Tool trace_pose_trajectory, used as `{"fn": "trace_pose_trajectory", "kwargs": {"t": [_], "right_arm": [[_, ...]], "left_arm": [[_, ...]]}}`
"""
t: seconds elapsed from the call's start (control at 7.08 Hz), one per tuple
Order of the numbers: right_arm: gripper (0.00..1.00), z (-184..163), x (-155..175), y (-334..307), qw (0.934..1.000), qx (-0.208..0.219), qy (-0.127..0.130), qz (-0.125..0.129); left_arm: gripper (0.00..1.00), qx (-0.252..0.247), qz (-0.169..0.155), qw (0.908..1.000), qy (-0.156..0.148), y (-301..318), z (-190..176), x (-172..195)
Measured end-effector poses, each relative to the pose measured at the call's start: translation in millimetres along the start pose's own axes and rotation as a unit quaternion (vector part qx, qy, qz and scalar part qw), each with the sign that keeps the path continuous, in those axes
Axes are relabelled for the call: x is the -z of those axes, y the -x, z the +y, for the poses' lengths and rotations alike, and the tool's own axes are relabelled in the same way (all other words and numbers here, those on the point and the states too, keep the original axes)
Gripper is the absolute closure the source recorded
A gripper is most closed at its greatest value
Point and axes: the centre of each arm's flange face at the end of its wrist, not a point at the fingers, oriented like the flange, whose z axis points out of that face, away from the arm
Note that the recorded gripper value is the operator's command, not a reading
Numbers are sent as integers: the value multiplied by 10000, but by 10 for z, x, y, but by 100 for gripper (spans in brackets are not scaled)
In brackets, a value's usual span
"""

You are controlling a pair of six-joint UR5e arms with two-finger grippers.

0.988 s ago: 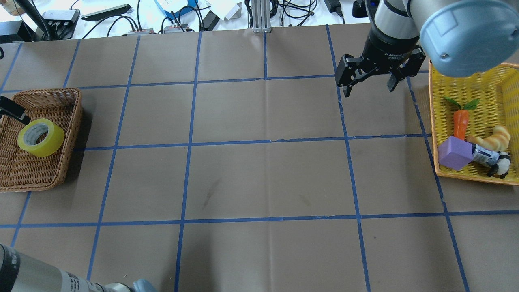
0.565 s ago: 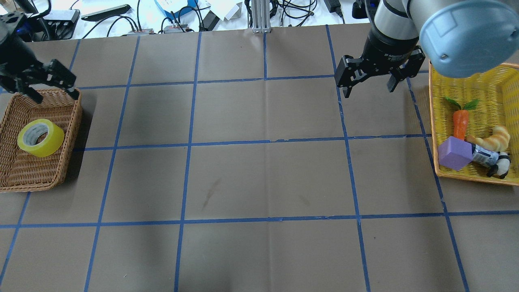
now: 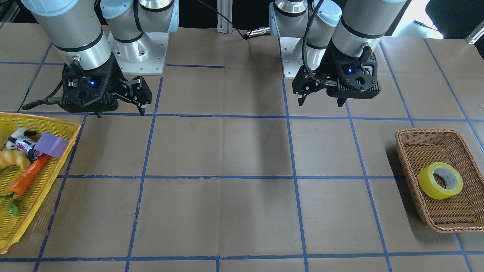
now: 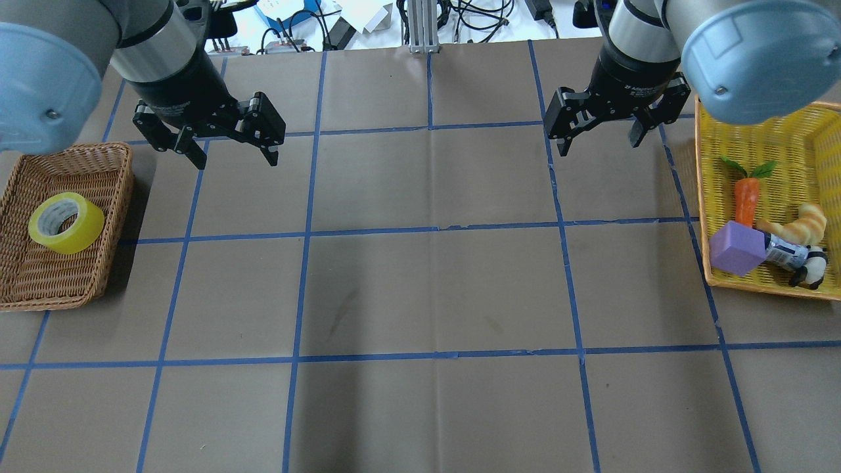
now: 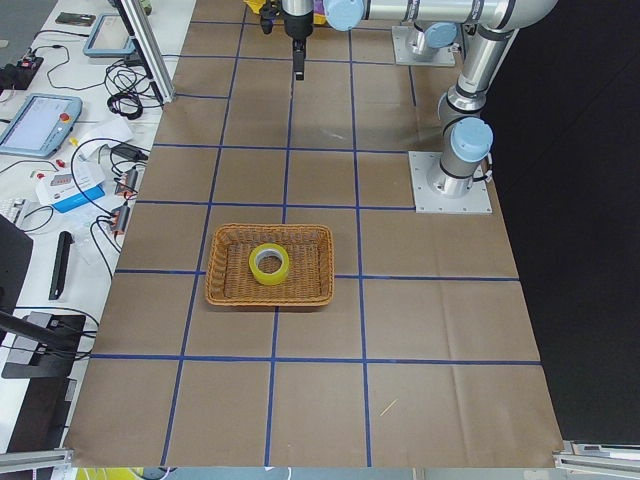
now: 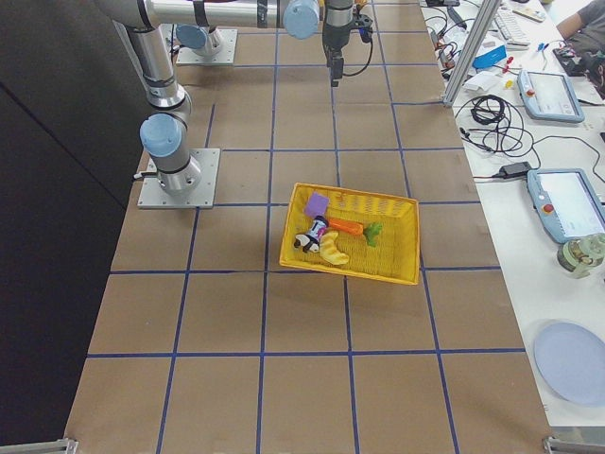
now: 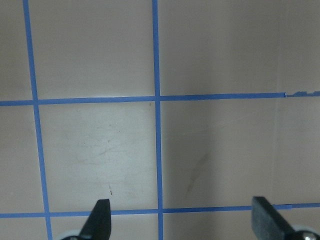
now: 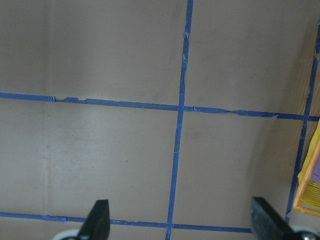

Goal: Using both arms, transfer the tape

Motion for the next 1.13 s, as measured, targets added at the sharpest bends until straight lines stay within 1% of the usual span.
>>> {"fn": "trace_pose_trajectory", "kwargs": {"t": [0.42, 1.13], "right_arm": [[0, -3, -17, -2, 10000, -1, 21, 3], [0, -4, -17, -3, 10000, -2, 13, 1]], "left_arm": [[0, -63, 14, 10000, -71, -42, -33, 31], [0, -48, 3, 9999, -96, -27, 5, 42]]}}
